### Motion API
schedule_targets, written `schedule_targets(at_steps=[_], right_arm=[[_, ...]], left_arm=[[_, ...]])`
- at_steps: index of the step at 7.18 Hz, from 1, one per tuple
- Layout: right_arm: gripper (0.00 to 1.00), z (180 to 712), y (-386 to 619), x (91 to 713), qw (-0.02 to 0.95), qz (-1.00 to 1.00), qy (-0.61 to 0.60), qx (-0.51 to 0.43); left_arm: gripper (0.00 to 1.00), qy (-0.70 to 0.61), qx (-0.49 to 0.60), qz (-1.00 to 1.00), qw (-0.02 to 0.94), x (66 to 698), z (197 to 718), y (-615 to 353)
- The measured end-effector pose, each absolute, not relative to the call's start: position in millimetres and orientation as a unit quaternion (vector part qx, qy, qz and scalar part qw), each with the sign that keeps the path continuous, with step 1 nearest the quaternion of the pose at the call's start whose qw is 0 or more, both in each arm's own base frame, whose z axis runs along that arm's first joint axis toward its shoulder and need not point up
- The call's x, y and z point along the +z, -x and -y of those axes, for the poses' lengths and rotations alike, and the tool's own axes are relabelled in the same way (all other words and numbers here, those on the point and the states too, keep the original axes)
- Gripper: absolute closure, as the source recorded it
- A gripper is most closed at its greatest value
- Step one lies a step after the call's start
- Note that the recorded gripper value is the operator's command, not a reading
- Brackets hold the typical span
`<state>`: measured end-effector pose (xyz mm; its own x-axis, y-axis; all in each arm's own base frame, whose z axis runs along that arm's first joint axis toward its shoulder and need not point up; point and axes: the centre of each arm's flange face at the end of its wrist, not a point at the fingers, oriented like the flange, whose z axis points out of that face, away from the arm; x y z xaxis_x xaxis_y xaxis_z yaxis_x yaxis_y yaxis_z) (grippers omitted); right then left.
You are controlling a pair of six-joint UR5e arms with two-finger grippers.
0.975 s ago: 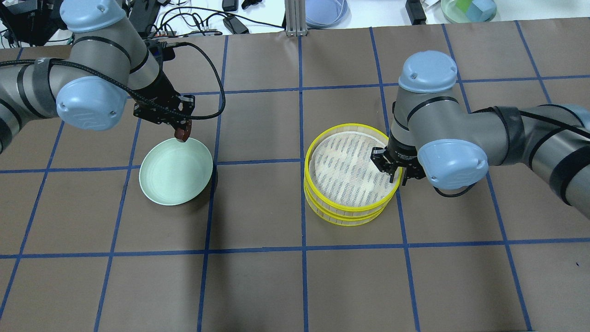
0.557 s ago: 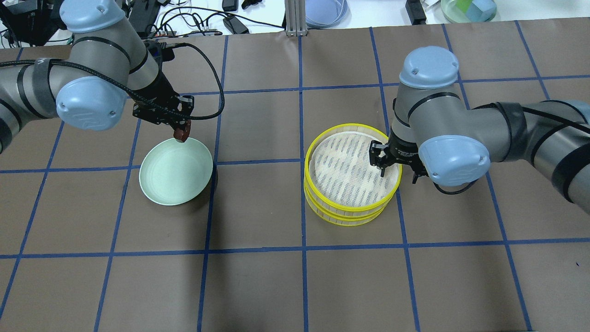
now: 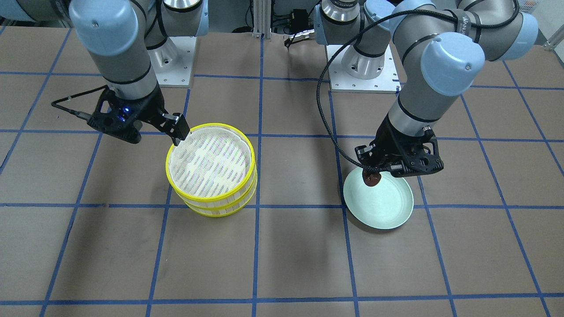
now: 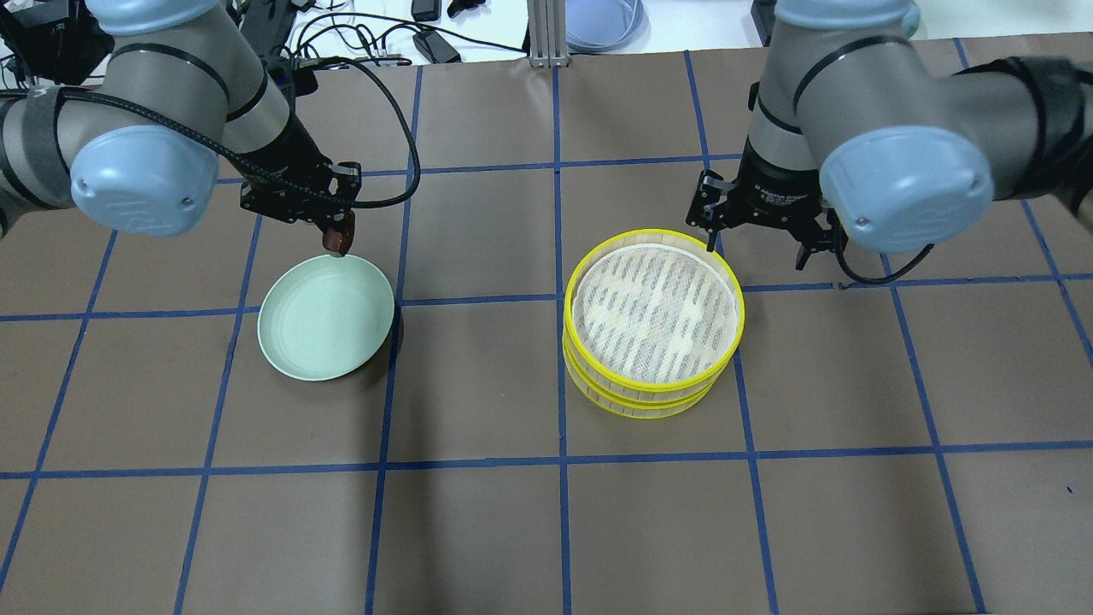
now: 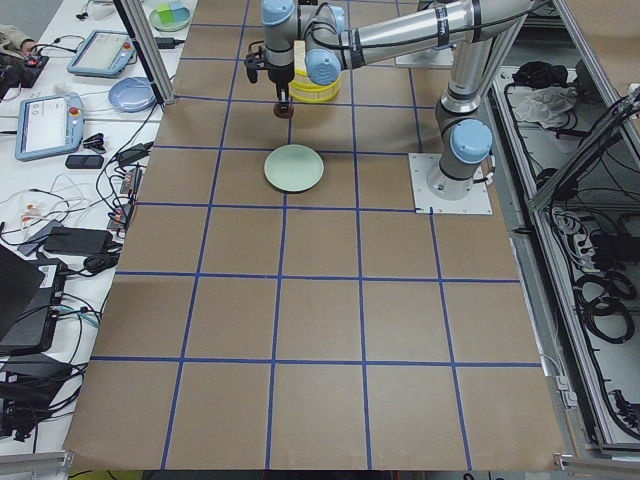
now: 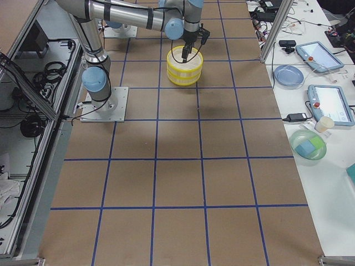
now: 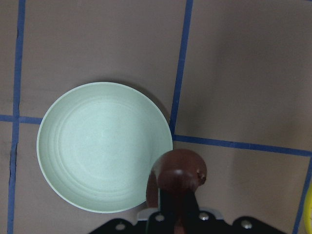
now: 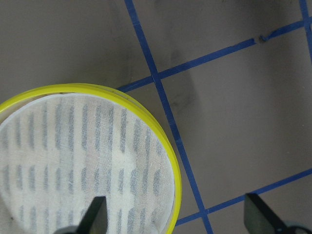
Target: Stack buns with steamer
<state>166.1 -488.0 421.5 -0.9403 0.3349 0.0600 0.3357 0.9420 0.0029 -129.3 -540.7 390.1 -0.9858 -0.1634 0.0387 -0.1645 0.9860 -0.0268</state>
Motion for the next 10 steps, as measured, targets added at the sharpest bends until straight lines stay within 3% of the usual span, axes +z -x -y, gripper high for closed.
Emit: schedule_targets(at_steps=[3,7,8,9,10], right_arm=[[0.00,465,-167,522,-0.011,0.983,0.173,0.054],[0.00,457,-166,549,-0.011,0.986,0.158,0.053],[0.00,456,-166,549,-0.010,0.986,0.156,0.052],[0.00,457,-166,547,-0.009,0.987,0.155,0.051],[0.00,458,-165,546,-0.008,0.989,0.141,0.049]], left_arm=[[1.00,-0.122,0.017,0.992,0.023,401,497,245],[1.00,-0.181,0.037,0.981,0.058,378,433,395],[0.73,-0.186,0.045,0.979,0.071,367,432,416],[0.33,-0.184,0.041,0.980,0.069,349,432,431],[0.11,-0.179,0.034,0.981,0.061,331,431,440]])
